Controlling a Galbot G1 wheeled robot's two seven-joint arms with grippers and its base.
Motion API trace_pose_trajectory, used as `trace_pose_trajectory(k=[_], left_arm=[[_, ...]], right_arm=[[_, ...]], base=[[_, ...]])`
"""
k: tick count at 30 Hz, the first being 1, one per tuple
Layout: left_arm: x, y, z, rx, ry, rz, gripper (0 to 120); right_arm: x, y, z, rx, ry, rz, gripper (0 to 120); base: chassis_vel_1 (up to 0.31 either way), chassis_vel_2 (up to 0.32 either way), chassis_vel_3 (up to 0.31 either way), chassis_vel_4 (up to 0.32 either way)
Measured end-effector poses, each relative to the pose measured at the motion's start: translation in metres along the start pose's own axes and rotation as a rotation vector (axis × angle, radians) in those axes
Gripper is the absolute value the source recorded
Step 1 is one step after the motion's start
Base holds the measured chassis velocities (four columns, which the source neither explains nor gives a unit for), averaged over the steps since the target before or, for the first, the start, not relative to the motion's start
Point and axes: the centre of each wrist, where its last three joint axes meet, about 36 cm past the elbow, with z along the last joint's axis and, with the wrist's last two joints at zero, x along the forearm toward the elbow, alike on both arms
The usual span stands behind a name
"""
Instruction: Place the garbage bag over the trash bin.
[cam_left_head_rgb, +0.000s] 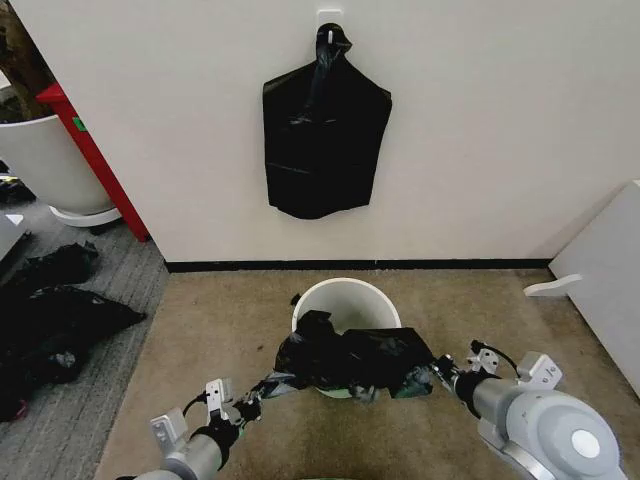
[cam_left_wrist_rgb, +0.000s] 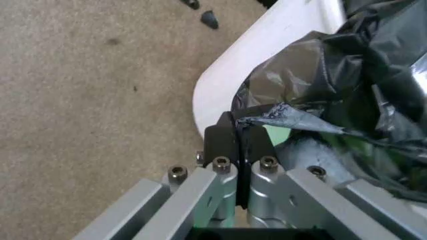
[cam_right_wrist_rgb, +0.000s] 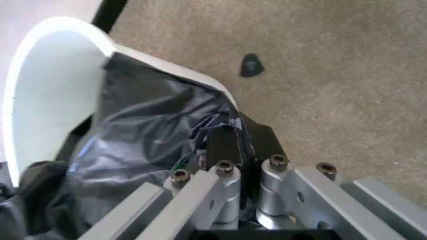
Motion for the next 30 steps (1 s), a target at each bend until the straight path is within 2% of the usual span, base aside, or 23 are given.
trace_pose_trajectory(k=[5, 9, 14, 19, 23, 26, 30], left_arm=[[0.002, 0.005, 0.005, -0.02, -0.01, -0.004, 0], [0.014, -0.002, 0.004, -0.027, -0.032, 0.001, 0], [0.033, -0.021, -0.01, -0.031, -0.086, 0.041, 0], [0.041, -0.04, -0.028, -0.041, -0.125, 0.073, 0], [0.048, -0.051, -0.035, -0.036, -0.108, 0.067, 0], [0.045, -0.048, -0.032, -0.037, -0.097, 0.053, 0], [0.025, -0.023, -0.016, -0.059, -0.044, -0.007, 0]], right_arm=[[-0.001, -0.004, 0.005, 0.005, 0.006, 0.021, 0], [0.014, -0.001, 0.011, 0.01, 0.011, 0.03, 0], [0.037, 0.01, 0.01, -0.004, -0.012, 0.028, 0], [0.039, 0.013, 0.003, -0.012, -0.028, 0.028, 0], [0.039, 0.014, 0.004, -0.017, -0.01, 0.031, 0], [0.038, 0.015, 0.006, -0.016, -0.013, 0.016, 0], [0.023, 0.01, 0.007, -0.006, -0.031, 0.009, 0]], base=[[0.0, 0.0, 0.0, 0.0], [0.0, 0.0, 0.0, 0.0], [0.0, 0.0, 0.0, 0.0], [0.0, 0.0, 0.0, 0.0], [0.0, 0.0, 0.0, 0.0], [0.0, 0.0, 0.0, 0.0], [0.0, 0.0, 0.0, 0.0]])
